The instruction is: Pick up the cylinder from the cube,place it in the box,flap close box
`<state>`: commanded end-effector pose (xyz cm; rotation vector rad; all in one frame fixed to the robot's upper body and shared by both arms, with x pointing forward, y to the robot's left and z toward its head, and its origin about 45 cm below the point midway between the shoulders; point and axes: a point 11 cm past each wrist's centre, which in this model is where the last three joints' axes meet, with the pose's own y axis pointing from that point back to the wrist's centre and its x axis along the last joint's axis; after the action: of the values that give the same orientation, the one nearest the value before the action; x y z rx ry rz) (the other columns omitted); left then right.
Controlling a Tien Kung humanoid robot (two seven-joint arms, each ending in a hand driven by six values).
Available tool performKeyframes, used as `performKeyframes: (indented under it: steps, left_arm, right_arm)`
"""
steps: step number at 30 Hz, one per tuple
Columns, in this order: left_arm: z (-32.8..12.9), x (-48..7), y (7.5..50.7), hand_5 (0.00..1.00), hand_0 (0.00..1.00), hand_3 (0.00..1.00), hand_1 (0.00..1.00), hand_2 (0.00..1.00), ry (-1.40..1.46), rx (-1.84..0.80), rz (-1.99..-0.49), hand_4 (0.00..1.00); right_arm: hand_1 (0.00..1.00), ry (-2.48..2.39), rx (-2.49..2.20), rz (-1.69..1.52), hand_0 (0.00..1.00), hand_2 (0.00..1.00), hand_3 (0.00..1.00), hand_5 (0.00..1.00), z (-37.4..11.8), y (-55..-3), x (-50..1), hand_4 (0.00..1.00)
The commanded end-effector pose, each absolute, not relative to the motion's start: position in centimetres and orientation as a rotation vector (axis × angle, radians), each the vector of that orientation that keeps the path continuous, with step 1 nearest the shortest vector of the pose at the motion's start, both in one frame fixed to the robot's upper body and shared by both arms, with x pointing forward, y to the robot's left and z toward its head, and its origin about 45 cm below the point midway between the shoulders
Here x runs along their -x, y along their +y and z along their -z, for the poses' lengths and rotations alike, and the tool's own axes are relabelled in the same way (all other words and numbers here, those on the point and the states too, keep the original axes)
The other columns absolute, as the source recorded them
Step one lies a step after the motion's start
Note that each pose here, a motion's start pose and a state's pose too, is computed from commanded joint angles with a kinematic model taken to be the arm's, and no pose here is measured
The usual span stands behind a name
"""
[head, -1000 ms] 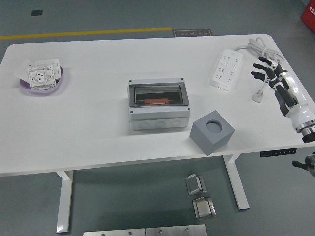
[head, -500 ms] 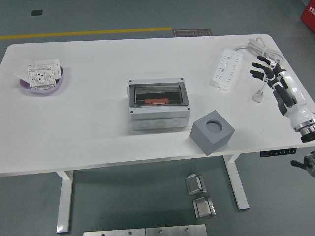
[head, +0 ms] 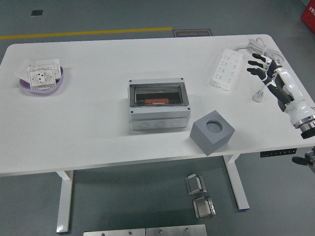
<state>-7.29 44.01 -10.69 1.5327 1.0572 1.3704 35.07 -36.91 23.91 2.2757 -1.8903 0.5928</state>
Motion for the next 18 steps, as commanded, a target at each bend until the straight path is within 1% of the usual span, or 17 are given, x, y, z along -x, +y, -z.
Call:
performKeyframes:
  steps: [18]
  left_arm:
    - [10.7, 6.0, 44.3, 0.286, 0.672, 0.607, 0.672, 0.595, 1.052, -1.515, -1.397, 0.629]
  right_arm:
    - [0.78, -1.905, -2.244, -0.637, 0.831, 0.848, 0.898, 0.78, -24.3, -37.1, -35.2, 0.958]
